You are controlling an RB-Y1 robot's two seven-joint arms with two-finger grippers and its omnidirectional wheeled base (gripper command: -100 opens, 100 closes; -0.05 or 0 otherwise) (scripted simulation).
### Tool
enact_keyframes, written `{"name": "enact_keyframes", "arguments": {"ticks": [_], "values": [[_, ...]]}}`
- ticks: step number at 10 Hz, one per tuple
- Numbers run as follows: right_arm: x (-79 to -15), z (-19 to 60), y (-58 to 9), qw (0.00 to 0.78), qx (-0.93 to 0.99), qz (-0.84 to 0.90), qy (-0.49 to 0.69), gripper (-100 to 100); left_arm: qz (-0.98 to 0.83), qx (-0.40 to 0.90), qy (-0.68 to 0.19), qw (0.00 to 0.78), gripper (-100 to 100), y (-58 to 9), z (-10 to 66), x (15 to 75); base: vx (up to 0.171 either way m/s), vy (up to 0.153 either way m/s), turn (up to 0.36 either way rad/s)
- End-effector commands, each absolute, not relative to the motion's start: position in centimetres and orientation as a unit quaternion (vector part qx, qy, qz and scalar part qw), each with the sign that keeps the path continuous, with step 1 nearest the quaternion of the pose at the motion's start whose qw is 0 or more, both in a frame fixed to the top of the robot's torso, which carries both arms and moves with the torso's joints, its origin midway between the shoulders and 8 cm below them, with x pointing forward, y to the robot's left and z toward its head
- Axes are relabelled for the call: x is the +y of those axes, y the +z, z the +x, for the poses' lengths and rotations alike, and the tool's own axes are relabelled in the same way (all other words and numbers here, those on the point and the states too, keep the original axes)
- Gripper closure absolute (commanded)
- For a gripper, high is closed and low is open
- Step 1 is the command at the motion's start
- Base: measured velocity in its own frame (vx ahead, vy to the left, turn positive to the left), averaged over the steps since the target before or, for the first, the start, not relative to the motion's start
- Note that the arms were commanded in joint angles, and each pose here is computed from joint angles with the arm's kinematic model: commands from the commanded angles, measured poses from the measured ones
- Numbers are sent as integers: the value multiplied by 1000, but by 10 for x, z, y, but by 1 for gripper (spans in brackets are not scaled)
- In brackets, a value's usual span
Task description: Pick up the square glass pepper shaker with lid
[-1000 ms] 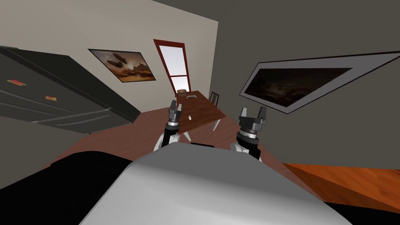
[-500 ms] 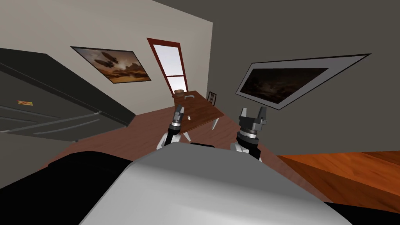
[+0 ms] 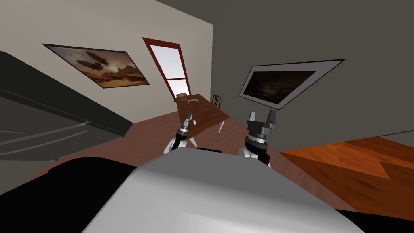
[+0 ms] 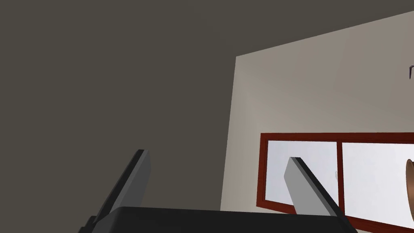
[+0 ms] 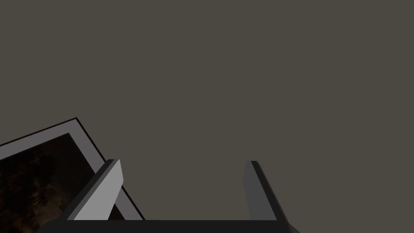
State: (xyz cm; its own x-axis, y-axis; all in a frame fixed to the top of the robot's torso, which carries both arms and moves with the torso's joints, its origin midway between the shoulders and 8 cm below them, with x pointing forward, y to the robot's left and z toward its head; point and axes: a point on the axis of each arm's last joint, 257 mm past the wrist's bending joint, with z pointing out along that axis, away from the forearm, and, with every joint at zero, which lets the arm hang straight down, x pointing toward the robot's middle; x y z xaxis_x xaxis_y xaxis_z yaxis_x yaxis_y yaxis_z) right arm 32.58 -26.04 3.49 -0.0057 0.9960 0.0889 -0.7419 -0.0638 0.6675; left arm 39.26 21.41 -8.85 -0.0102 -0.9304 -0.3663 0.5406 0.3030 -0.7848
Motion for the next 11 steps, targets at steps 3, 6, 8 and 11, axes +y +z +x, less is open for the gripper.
{"name": "enact_keyframes", "arguments": {"ticks": [3,6,8,11], "values": [[-260,326,35,646,225,282,672,0,-215,488,-526,663,-100,-127,401,219,-32,39,-127],[-260,326,35,646,225,282,672,0,-197,523,-500,662,-100,-157,408,223,-34,41,-177],[-260,326,35,646,225,282,672,0,-194,547,-482,656,-100,-183,411,229,-30,40,-150],[-260,326,35,646,225,282,672,0,-194,575,-461,648,-100,-214,414,239,-26,39,-156]]}}
